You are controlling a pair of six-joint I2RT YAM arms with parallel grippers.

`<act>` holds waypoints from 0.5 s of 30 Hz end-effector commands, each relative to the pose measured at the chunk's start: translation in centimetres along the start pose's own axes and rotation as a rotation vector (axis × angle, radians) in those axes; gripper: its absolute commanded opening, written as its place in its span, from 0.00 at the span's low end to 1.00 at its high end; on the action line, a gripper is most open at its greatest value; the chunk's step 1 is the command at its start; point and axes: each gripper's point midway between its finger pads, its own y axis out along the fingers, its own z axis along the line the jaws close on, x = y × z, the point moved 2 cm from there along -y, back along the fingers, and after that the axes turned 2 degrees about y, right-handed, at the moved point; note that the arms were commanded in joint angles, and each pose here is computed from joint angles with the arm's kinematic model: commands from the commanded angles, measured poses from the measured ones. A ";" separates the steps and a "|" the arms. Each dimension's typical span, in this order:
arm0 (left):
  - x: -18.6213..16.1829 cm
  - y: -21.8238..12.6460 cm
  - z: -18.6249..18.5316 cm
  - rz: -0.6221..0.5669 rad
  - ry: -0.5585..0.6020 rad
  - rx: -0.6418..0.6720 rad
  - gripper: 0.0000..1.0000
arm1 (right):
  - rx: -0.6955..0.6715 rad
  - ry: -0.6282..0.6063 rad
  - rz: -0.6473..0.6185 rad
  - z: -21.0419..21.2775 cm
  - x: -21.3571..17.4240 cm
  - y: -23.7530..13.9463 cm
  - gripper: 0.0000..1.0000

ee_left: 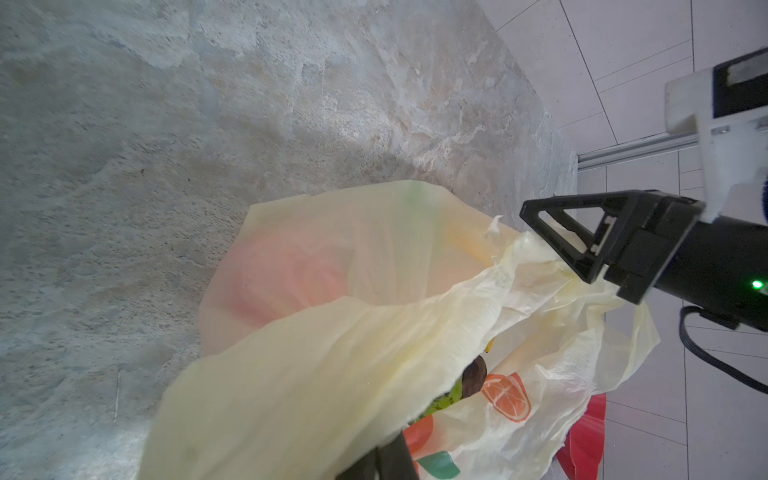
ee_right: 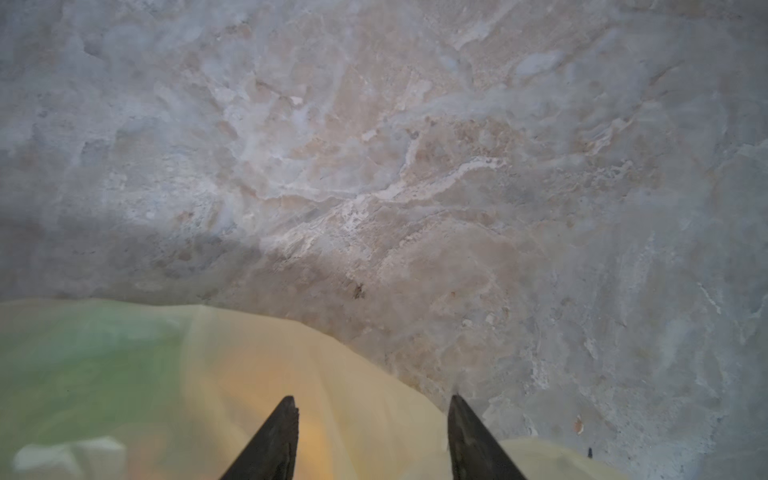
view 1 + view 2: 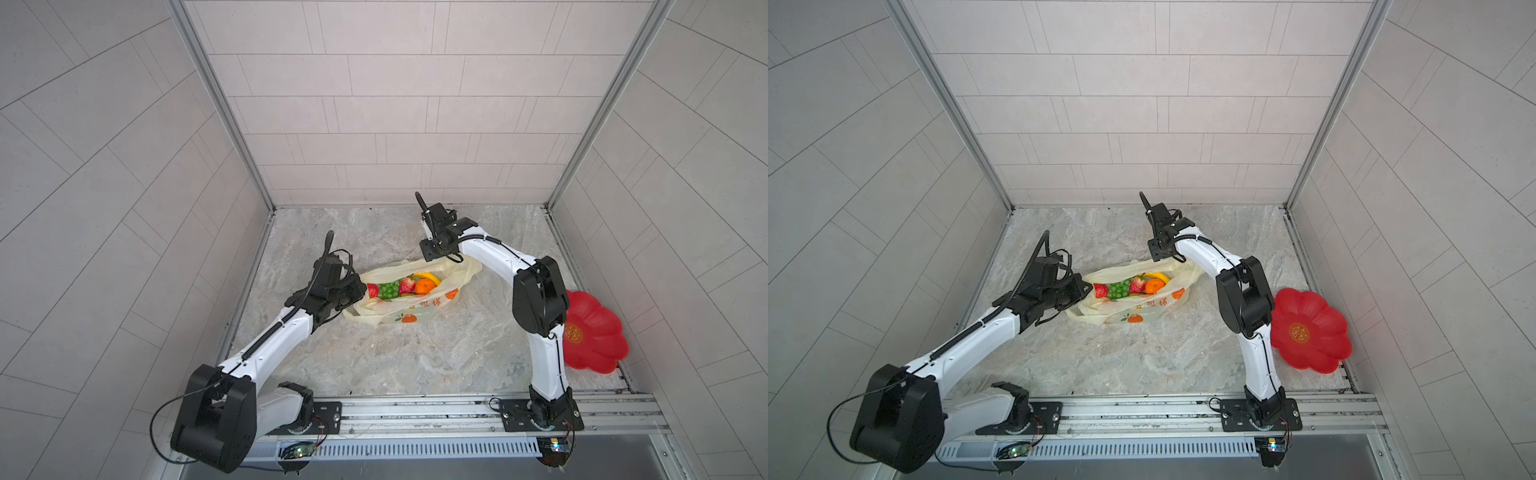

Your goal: Take the fake fruits out of the plastic bag

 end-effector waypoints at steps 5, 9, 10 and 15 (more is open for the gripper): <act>1.2 0.5 -0.5 -0.019 -0.022 0.016 0.00 | -0.050 -0.088 -0.141 1.4 -2.5 -11.9 0.72; 1.8 0.7 -0.5 -0.031 -0.026 0.032 0.00 | -0.089 -0.068 -0.091 1.1 -6.0 -11.9 0.78; 1.9 0.7 -0.5 -0.035 -0.027 0.036 0.00 | -0.112 -0.058 -0.078 0.7 -6.7 -11.6 0.80; 1.8 0.8 -0.5 -0.032 -0.036 0.032 0.00 | -0.229 -0.017 -0.025 -1.3 -7.8 -9.0 0.84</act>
